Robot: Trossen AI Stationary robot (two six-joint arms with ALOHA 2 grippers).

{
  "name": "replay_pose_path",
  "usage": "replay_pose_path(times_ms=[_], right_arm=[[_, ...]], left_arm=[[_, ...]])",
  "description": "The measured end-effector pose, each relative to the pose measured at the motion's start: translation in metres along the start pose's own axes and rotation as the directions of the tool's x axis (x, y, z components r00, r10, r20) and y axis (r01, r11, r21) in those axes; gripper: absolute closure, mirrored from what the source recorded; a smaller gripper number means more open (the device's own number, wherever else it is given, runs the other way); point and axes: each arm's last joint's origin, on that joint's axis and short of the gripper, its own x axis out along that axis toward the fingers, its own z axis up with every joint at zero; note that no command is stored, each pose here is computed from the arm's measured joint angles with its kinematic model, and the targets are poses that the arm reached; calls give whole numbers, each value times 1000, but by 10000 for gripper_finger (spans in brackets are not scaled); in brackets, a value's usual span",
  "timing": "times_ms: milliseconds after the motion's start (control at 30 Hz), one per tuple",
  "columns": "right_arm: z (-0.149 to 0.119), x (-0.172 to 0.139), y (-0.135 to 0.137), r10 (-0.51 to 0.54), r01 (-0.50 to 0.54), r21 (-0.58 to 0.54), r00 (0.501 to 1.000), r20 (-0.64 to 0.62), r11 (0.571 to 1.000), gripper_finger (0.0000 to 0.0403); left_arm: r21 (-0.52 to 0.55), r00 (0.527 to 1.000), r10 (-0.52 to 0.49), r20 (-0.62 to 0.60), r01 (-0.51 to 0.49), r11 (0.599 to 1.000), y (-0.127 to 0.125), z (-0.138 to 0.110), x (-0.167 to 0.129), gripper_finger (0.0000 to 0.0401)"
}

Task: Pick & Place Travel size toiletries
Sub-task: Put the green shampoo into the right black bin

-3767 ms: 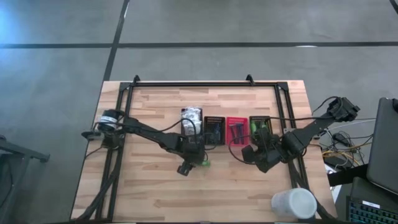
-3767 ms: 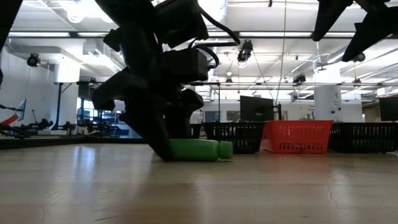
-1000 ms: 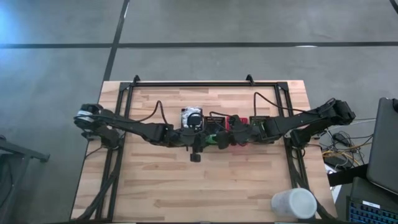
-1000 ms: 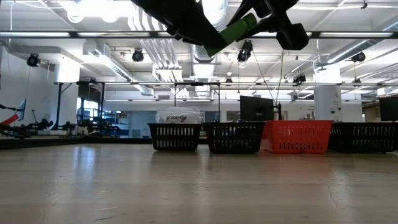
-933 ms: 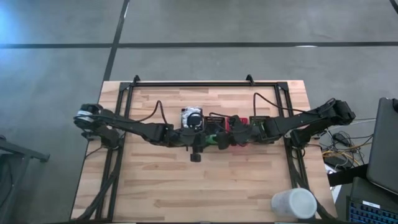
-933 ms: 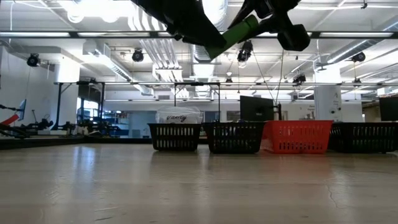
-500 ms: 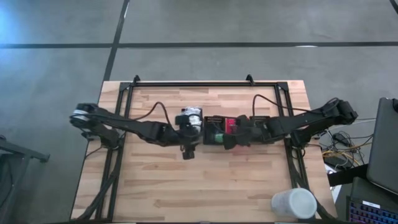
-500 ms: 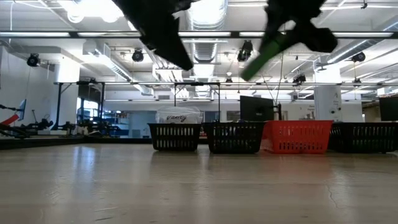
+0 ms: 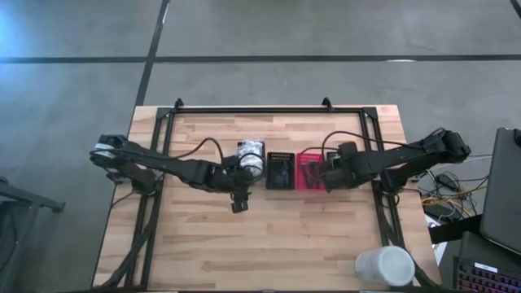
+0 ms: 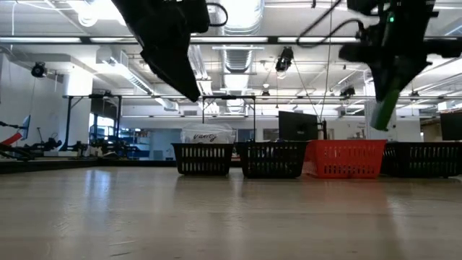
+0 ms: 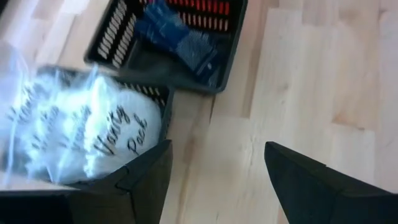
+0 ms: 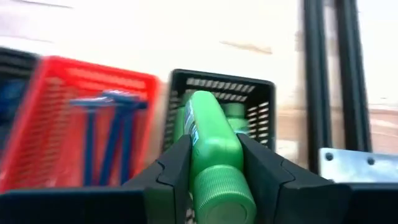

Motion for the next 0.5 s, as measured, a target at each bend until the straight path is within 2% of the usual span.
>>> replay_pose_path(times_ms=[200,300,500], right_arm=[[-5,40,-8,-107,107,-18,994,10,994,294],[-8,51,-11,-114,115,-7,993,32,993,284],[-11,55,-10,-95,95,4,994,52,996,249]], left_arm=[[-29,1000,-4,-29,3,1000,-4,-11,5,142],[-26,999,-4,-37,3,1000,-7,-15,5,142],[-35,1000,-1,-28,0,999,-13,-17,3,142]])
